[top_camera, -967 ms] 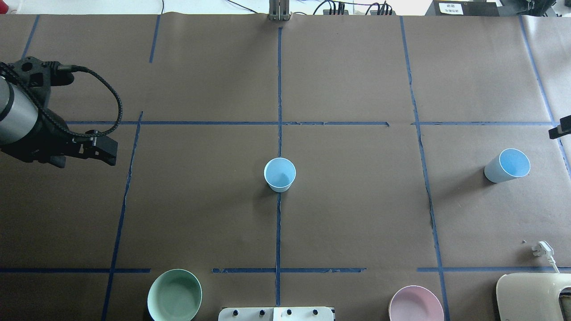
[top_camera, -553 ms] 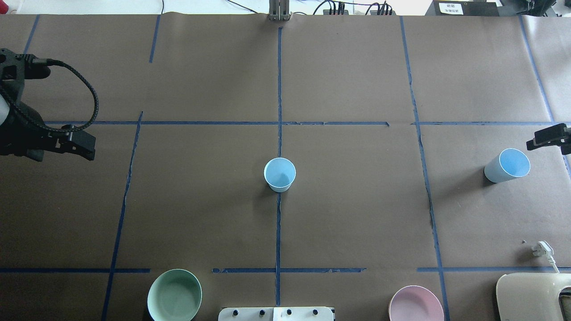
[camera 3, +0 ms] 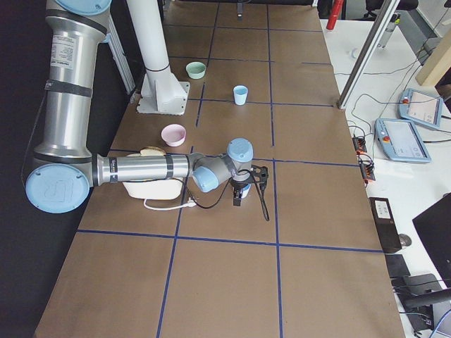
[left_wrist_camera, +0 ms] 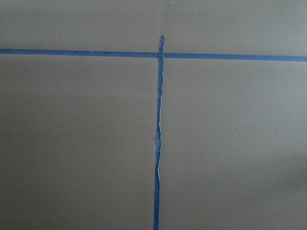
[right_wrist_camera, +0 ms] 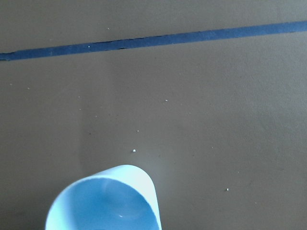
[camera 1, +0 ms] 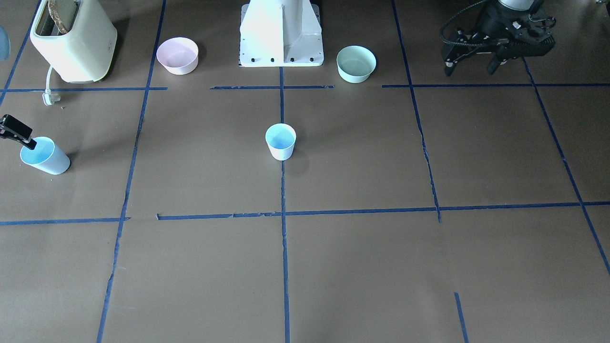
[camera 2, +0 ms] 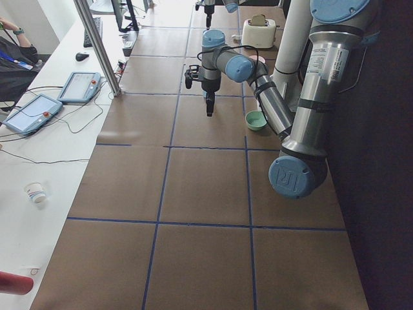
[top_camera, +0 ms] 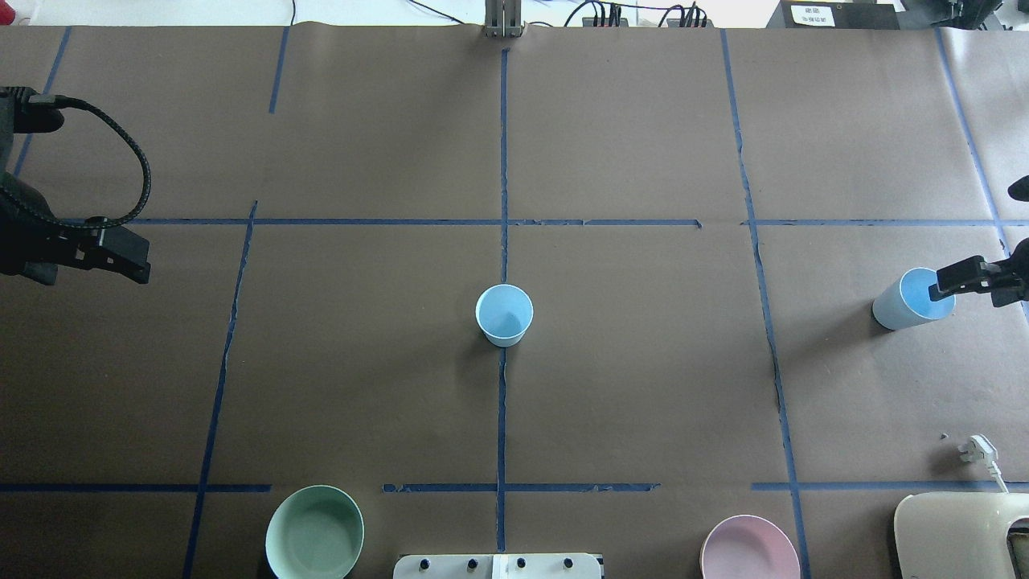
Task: Stack blue cups with both arms
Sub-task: 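Grasp the other light blue cup with the right gripper while the left arm retracts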
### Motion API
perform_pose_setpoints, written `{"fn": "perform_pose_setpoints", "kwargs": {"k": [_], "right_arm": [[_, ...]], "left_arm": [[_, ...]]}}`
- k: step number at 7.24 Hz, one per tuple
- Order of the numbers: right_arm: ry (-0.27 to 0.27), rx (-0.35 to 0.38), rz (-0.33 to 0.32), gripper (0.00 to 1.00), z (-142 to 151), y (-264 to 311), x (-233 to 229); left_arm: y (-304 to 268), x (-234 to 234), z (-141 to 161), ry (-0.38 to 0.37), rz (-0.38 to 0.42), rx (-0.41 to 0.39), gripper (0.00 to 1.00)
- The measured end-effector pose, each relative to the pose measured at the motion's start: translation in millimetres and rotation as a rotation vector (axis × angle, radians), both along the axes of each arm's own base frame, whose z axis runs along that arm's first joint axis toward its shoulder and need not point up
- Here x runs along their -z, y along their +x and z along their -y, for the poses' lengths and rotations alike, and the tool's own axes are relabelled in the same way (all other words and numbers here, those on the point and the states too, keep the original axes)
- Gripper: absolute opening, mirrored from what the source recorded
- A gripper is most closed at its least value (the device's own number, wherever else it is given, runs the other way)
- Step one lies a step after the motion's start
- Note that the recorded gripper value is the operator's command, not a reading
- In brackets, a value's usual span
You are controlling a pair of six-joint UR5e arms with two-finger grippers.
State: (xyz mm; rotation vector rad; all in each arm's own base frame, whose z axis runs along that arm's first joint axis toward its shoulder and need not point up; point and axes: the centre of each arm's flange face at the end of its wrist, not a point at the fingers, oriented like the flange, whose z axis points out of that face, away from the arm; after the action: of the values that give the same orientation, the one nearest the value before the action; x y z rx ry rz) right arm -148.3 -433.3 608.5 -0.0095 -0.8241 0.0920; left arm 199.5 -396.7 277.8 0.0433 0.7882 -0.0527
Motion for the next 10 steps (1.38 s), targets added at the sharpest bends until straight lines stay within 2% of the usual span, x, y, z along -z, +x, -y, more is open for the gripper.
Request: {"fn": "perform_pose_setpoints", "kwargs": {"k": [1,2,3,4,8,10], "right_arm": [[-0.007,0.011,-0.004,1.0,-1,-6,-4],[-0.01,0.024,-0.006,0.81,-2,-12,-6],[-0.013,0.032,-0.009,0.23,-3,-17,-7],[-0.018,0.032,-0.011,0.0,-4,-20,-7],[-0.008,0.024,0.004,0.0,2,-23,4],[0.008,-0.009,0.039,0.0,4,-20,37]], "left_arm": [[0,0,0,0.0,0.0,0.001,1.0],[-1,-1,0,-0.001,0.001,0.002,1.0],[-2,-2,-1,-0.003,0.002,0.002,1.0],[-2,-2,-1,-0.004,0.002,0.002,1.0],[-3,-2,-1,-0.004,0.002,0.005,1.0],[-9,-8,1,-0.003,0.011,0.005,1.0]]}}
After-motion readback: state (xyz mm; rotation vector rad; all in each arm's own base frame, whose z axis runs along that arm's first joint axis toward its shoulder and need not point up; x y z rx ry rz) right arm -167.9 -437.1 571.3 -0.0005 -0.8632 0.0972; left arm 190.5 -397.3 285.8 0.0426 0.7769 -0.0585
